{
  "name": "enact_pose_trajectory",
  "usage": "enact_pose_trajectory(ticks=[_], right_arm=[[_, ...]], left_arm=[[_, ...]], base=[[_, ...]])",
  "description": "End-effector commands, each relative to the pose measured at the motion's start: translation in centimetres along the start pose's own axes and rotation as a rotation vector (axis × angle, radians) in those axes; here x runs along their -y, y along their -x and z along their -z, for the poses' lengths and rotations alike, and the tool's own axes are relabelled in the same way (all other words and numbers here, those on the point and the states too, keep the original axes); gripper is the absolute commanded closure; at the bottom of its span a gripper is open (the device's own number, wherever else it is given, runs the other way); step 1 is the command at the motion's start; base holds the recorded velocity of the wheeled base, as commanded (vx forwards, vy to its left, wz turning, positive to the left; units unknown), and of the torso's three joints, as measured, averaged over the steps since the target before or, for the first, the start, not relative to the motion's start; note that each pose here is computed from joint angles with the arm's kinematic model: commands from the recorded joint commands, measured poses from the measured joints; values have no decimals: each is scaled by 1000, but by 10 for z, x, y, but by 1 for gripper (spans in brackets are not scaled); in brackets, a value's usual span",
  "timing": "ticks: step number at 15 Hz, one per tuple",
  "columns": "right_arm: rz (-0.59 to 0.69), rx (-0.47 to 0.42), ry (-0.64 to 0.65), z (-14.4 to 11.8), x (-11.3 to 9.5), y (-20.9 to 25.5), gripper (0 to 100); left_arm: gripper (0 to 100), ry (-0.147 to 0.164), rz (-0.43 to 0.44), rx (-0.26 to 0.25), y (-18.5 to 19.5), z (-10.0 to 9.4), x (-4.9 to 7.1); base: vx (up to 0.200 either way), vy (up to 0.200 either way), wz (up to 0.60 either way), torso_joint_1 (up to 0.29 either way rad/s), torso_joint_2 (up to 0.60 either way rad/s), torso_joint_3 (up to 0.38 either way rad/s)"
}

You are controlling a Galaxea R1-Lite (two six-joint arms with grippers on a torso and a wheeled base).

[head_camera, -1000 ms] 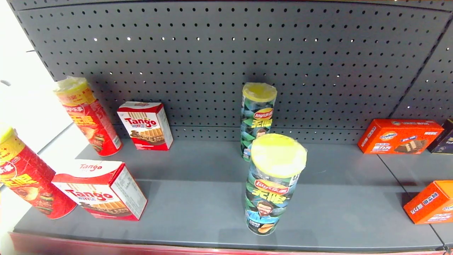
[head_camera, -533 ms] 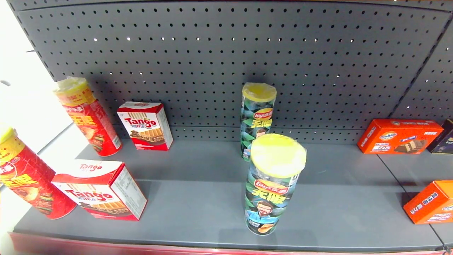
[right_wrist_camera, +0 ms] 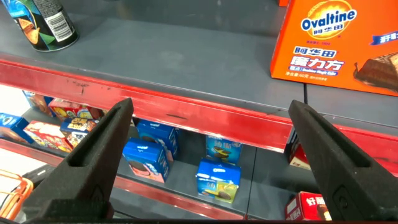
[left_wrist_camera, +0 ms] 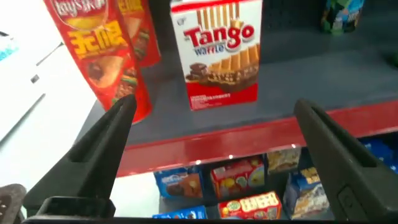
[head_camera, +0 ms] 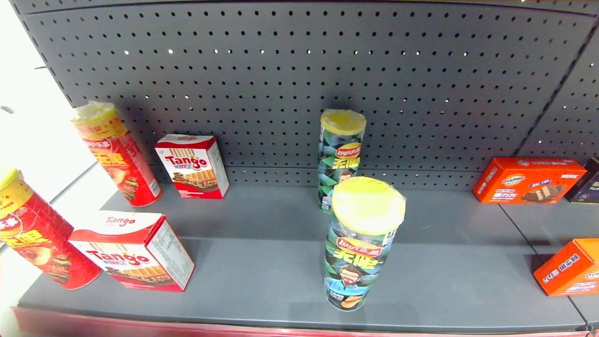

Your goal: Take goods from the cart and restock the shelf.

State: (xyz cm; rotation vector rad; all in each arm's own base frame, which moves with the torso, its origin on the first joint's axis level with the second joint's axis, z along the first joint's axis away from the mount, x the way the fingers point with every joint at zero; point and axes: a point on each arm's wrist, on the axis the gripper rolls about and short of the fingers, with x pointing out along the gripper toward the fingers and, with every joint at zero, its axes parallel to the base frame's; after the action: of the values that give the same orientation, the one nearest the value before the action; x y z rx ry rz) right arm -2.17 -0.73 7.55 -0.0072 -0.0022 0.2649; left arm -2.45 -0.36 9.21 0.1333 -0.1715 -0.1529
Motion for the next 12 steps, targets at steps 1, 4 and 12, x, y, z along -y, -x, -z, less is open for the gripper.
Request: enact_pose_trajectory(ticks=[1, 4, 12], right_arm=[[0, -1, 0, 0, 0, 0, 0], [0, -1, 0, 0, 0, 0, 0], [-28, -4, 3, 0, 0, 0, 0]], left_arm=[[0, -13, 25, -77, 0, 8, 1], [0, 25, 19, -124, 1, 12, 2], [0, 72, -1, -164, 1, 17, 2]], base=[[0, 0, 0, 0, 0, 0], [0, 0, 0, 0, 0, 0], [0, 0, 0, 0, 0, 0]])
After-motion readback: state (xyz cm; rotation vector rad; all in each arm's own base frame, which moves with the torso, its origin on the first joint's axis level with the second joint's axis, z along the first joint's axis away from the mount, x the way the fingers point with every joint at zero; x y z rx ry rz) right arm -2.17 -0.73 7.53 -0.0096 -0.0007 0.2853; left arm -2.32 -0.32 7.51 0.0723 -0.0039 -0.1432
